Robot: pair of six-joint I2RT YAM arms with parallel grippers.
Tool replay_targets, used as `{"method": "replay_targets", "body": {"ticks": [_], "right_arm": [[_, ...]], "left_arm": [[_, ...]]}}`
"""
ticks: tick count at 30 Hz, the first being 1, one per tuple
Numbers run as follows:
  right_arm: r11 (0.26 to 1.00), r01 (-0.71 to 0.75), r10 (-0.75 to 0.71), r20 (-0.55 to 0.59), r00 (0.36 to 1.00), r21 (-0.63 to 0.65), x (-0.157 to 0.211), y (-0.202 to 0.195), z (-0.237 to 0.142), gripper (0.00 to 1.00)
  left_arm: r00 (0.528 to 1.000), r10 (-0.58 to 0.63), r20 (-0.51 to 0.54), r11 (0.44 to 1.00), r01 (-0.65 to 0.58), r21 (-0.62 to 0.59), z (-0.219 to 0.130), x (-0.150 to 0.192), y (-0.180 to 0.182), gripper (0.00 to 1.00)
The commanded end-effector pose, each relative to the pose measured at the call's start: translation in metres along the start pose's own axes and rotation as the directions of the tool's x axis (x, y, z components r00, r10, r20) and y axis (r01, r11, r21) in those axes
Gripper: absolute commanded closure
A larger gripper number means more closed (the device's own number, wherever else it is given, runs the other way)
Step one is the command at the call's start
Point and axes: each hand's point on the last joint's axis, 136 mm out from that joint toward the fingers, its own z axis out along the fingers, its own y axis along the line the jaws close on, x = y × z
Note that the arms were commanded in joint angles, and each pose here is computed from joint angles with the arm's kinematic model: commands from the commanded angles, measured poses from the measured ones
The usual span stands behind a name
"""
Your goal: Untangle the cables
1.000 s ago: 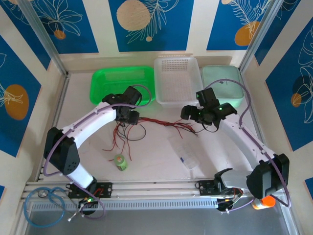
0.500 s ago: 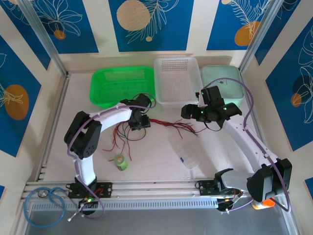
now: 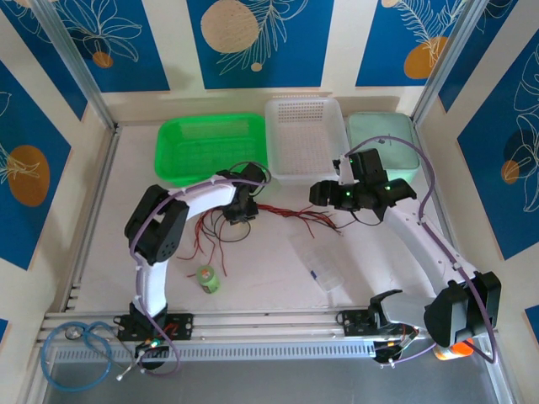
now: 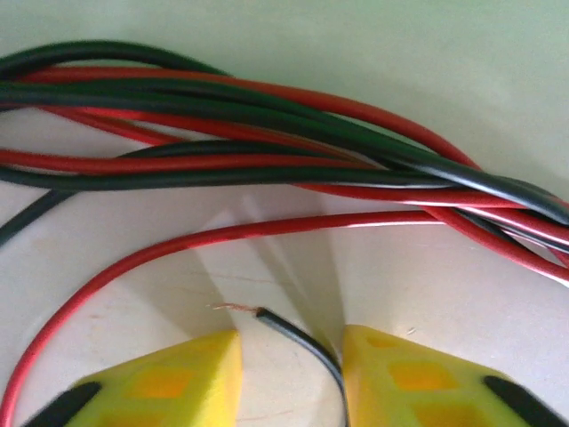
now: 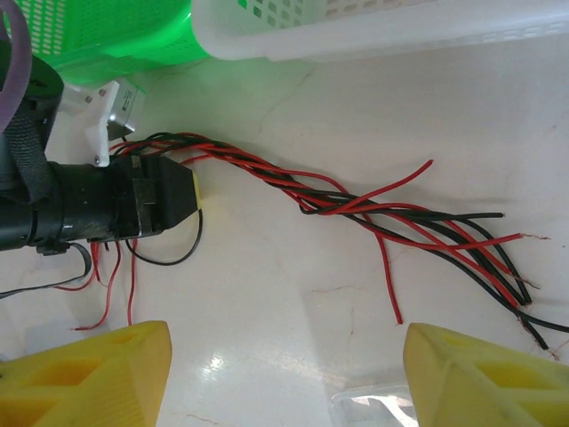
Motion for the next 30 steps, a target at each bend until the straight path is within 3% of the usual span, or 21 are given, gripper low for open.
{"method": "replay_targets", "body": {"ticks": [1, 5, 9, 14, 20, 23, 28, 30], "right_arm": [[0.999, 0.014, -0.015, -0.012, 1.000, -0.044, 0.004, 0.003, 0.000, 0.31], [0.999, 0.009, -0.010, -0.013, 1.000, -0.052, 0.004, 0.003, -0.002, 0.34], [0.997, 0.018, -0.020, -0.026, 0.999, -0.081, 0.008, 0.007, -0.002, 0.35], [0.980, 0.068, -0.074, -0.024, 0.997, -0.187, 0.018, 0.026, 0.003, 0.29], [0.921, 0.292, -0.283, 0.071, 0.957, -0.259, 0.035, 0.048, 0.020, 0.24], [0.849, 0.460, -0.420, 0.196, 0.886, -0.259, 0.043, 0.057, 0.024, 0.23], [0.596, 0.768, -0.604, 0.500, 0.621, -0.233, 0.059, 0.094, 0.016, 0.20], [0.530, 0.821, -0.627, 0.552, 0.549, -0.215, 0.060, 0.105, 0.018, 0.20]], "left_arm": [[1.000, 0.010, 0.011, 1.000, -0.009, -0.016, 0.024, 0.003, -0.009, 0.79], [0.999, 0.030, 0.029, 0.999, -0.030, -0.022, 0.017, 0.002, -0.010, 1.00], [0.992, 0.101, 0.078, 0.995, -0.102, 0.015, -0.014, -0.009, -0.022, 1.00], [0.953, 0.228, 0.197, 0.963, -0.251, 0.098, -0.097, -0.031, -0.048, 1.00], [0.887, 0.366, 0.284, 0.885, -0.426, 0.190, -0.185, -0.040, -0.072, 1.00], [0.860, 0.390, 0.329, 0.872, -0.460, 0.168, -0.213, -0.048, -0.067, 1.00], [0.820, 0.405, 0.404, 0.844, -0.506, 0.181, -0.254, -0.059, -0.070, 1.00], [0.808, 0.405, 0.428, 0.832, -0.520, 0.193, -0.265, -0.062, -0.074, 1.00]]}}
